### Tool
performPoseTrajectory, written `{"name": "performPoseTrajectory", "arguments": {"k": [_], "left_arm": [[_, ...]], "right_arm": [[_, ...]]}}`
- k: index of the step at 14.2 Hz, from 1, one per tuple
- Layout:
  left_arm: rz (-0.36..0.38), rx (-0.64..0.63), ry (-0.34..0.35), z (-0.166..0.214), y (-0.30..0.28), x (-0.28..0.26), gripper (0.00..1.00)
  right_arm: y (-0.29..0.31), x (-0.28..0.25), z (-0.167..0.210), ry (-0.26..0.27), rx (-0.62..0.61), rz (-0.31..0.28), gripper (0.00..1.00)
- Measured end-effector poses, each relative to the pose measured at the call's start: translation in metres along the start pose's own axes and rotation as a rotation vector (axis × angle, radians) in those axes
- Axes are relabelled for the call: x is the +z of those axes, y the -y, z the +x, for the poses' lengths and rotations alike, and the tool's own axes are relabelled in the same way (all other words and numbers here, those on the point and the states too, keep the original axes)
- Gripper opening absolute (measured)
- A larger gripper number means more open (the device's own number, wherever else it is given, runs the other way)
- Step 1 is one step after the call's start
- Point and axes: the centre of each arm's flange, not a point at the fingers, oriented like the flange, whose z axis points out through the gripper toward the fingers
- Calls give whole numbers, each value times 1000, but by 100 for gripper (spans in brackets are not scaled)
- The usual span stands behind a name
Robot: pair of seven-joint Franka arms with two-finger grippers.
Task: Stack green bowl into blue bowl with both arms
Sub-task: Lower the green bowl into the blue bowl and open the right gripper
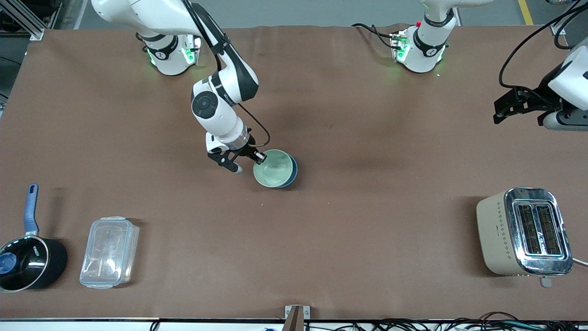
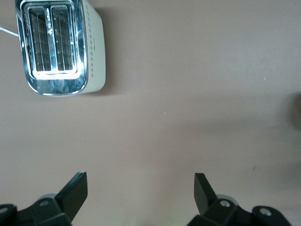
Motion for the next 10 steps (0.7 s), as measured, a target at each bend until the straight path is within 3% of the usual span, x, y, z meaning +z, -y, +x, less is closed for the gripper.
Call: {"name": "performPoseTrajectory", "arguments": {"k": [1,3,10], "left_arm": [[1,0,1,-5,0,-1,100],[3,0,-1,-12,0,-3,100],[5,5,3,-22,-3,-3,100]], "right_arm": [[0,2,-1,0,0,-1,8],[-1,2,0,-1,2,-2,20],[-6,-4,15,10,23,-29,92]]}}
